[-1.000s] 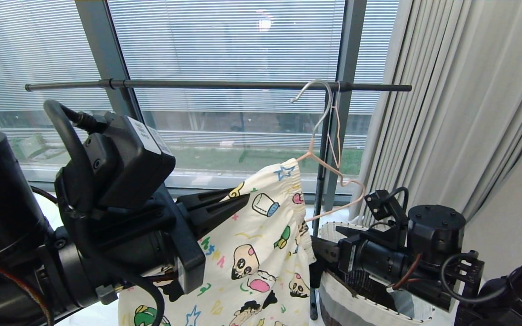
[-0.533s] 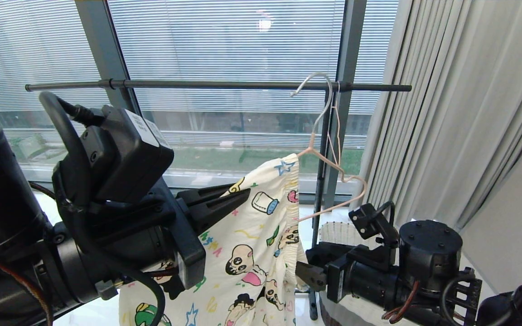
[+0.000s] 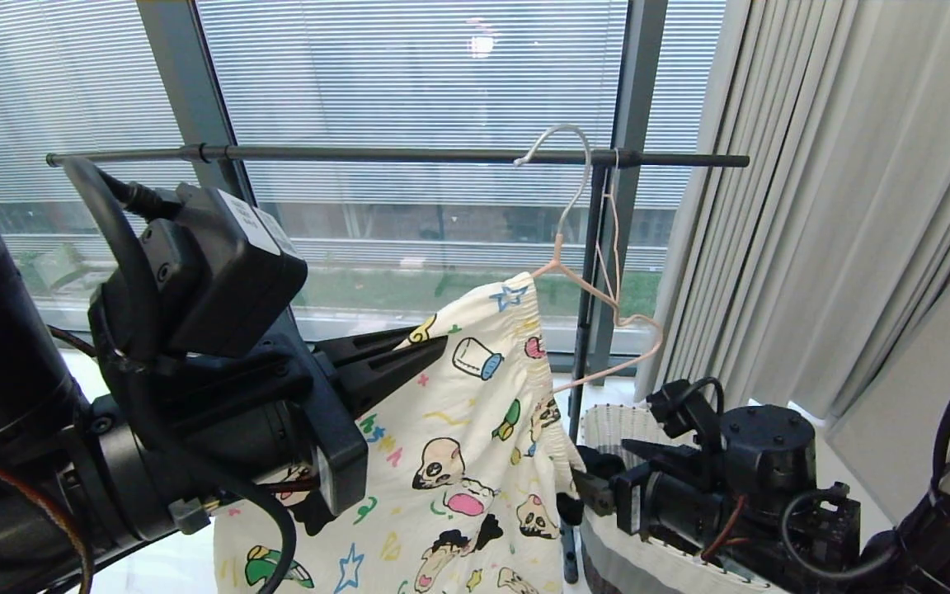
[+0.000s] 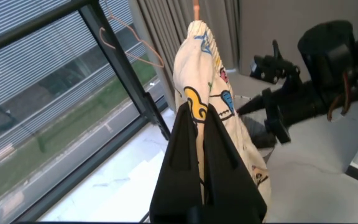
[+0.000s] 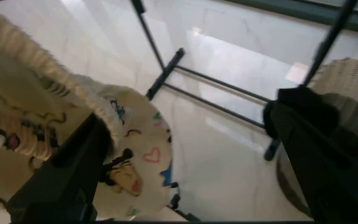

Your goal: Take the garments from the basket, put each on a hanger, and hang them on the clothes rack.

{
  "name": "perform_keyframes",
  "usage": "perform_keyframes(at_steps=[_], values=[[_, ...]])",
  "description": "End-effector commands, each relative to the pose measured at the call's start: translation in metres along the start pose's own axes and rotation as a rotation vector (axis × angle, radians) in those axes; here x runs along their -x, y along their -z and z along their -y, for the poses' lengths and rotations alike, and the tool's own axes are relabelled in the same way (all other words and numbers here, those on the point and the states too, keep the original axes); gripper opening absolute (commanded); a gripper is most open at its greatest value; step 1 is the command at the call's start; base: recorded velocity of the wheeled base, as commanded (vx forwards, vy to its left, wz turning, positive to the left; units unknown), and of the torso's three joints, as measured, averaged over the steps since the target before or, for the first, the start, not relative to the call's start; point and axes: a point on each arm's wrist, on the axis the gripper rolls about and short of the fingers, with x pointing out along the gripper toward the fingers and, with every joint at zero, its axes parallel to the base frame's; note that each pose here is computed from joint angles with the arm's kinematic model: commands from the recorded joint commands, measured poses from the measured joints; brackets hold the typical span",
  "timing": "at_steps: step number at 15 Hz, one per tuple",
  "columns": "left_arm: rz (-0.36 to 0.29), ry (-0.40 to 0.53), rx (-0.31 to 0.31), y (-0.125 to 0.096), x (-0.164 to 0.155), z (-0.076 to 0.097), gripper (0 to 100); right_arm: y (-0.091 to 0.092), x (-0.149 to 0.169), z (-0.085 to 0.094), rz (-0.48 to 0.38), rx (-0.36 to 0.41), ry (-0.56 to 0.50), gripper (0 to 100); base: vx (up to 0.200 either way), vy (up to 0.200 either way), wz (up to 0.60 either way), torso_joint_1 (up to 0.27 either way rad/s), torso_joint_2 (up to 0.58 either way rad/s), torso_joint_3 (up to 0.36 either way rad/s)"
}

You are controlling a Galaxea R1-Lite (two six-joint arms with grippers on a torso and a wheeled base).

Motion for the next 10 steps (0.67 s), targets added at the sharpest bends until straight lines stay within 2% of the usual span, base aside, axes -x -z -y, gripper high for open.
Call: perform_keyframes(at_steps=[1,3,5,10], values=[[-0.006,-0.016,0.001,0.002,0.001,-0.003,0,-0.011,0.003,0.033,0.037,0.001,0.11,100,0.0,0.0,0.0,0.0,0.0,0.0],[0.0,-0.012,0.002,0.002,0.005,-0.003,0,-0.024,0.003,0.056,0.083,-0.002,0.175,100,0.0,0.0,0.0,0.0,0.0,0.0],[-0.013,0.001,-0.001,0.008,0.012,0.002,0,-0.035,0.001,0.068,0.123,0.005,0.204,100,0.0,0.0,0.0,0.0,0.0,0.0],[-0.016,0.041,-0.011,0.021,0.033,0.008,0,-0.04,0.003,0.079,0.13,0.049,0.208,100,0.0,0.0,0.0,0.0,0.0,0.0]])
